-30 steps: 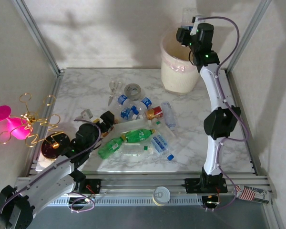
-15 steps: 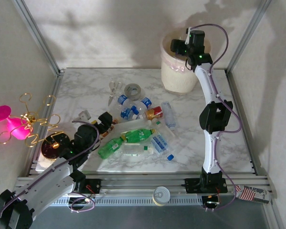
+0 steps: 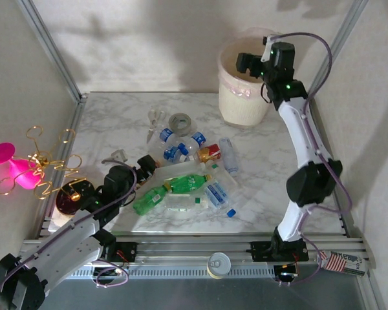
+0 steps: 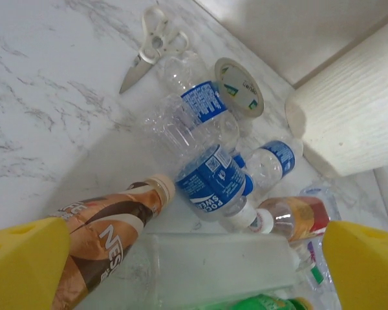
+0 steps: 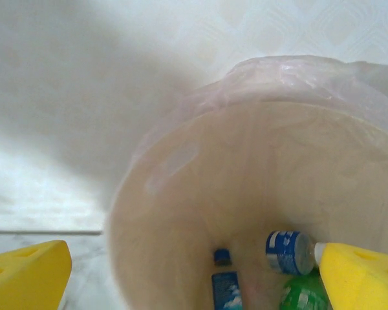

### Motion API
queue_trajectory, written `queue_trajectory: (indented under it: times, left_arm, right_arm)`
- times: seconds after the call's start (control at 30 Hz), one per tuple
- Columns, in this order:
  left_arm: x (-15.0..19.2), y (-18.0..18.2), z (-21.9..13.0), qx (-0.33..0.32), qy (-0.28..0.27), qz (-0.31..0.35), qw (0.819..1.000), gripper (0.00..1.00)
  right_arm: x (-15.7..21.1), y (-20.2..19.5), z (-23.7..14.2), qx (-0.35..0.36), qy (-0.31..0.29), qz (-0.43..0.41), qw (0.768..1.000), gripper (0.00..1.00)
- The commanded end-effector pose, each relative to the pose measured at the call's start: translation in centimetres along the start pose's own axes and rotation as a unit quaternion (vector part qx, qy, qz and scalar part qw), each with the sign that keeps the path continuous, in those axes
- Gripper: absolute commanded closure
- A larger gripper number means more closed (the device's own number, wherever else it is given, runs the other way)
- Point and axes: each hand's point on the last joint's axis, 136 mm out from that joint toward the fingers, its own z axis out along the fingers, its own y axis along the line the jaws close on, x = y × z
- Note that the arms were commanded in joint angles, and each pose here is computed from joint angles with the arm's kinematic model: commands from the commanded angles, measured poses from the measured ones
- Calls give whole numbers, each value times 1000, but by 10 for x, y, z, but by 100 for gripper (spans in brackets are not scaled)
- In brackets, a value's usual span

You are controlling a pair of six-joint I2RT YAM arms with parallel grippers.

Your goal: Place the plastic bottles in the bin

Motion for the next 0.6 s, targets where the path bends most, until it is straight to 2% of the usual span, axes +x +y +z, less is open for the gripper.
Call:
queue_trajectory:
  times: [0.0,0.27,0.43,0.57]
  left_arm:
    - [9,2,-4,-13,46,40,998,1]
    - [45,13,-4,-37,146,79,985,1]
    - [70,28,-7,-57,198,76,976,0]
    - [83,35,-11,-63,220,64,971,0]
  right_arm:
    - [17,25,-30,-37,-8,-7,999,1]
    - [109,43,-97,-91,16,55,994,1]
    - [162,48,-123,-109,43,89,989,1]
    - [193,46,-136,-116,58,114,985,1]
